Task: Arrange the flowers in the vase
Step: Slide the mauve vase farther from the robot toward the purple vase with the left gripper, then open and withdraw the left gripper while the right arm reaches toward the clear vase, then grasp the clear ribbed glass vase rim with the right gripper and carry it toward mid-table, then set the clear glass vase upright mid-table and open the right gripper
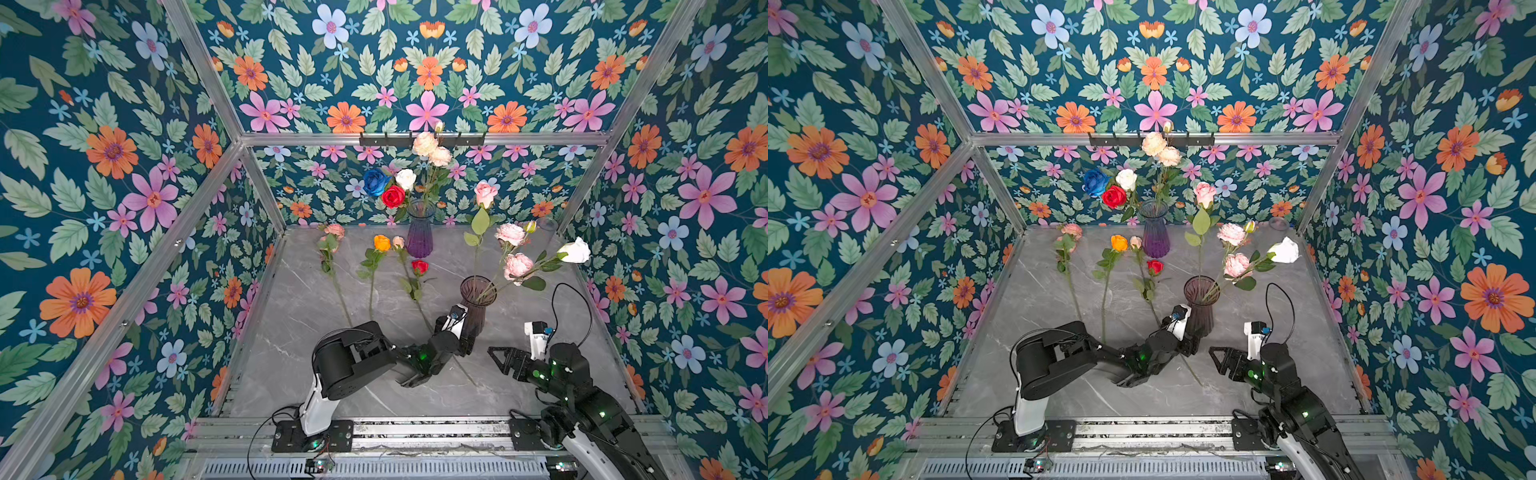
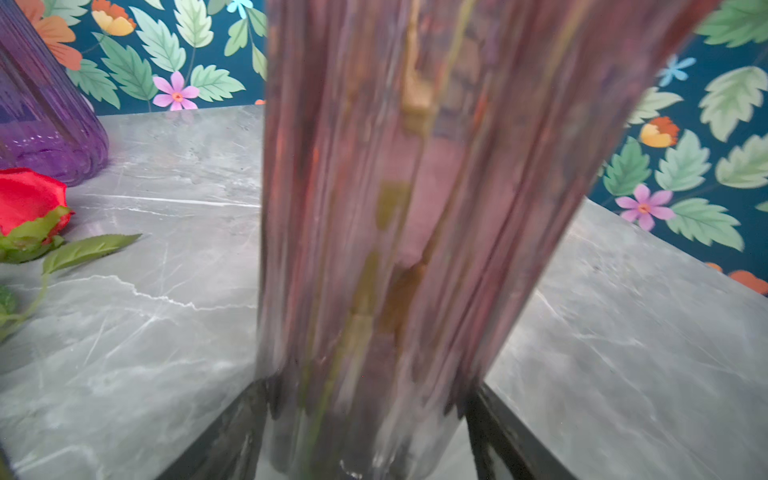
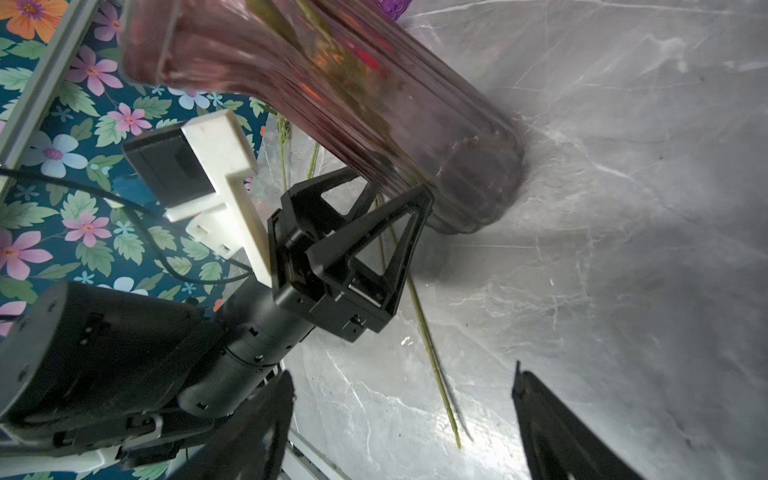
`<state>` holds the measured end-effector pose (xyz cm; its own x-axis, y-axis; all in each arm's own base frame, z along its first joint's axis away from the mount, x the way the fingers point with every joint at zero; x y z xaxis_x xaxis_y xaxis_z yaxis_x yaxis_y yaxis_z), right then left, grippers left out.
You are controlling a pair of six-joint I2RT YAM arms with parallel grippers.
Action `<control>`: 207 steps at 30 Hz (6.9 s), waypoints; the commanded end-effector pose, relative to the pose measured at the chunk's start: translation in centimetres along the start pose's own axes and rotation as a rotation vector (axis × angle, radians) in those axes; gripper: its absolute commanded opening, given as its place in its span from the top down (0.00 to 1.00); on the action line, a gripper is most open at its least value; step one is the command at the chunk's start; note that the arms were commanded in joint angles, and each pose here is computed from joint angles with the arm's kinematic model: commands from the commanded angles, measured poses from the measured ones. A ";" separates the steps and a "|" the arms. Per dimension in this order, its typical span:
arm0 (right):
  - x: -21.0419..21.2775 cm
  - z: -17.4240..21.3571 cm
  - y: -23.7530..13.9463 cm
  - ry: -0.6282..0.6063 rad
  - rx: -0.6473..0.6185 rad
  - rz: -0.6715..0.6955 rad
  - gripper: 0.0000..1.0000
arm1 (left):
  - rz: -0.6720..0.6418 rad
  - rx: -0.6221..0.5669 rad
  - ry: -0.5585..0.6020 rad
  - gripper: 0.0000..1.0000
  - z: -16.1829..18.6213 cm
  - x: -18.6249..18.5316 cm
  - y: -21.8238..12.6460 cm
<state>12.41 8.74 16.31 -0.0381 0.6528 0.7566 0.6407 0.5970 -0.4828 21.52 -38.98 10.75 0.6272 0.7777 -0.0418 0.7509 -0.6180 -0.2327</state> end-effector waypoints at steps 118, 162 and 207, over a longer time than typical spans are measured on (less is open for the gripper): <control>-3.8 -41.7 2.1 0.403 -0.308 0.427 0.46 | 0.439 0.075 -0.157 0.36 -14.9 7.8 -20.2; 0.7 -29.6 -1.4 0.187 -0.360 0.662 1.00 | -0.053 0.091 -0.274 0.46 -13.1 15.4 -31.4; 23.2 2.5 13.1 -0.835 0.725 0.410 0.41 | -0.130 -0.014 -0.304 0.46 -12.6 16.7 -32.6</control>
<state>18.14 33.05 25.61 -0.5856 0.8063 0.0832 0.1409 0.2023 -0.9691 9.98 -7.27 29.74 0.4423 0.8454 -0.2994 0.8181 -0.5171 -0.2516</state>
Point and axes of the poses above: each gripper's point midway between its finger pads, its own y axis out along the fingers, its own x axis along the line the jaws close on, z = x × y, the point moved 7 cm from there along -y, back along the fingers, and after that the axes turned 7 degrees about y, right-handed, at the moved point
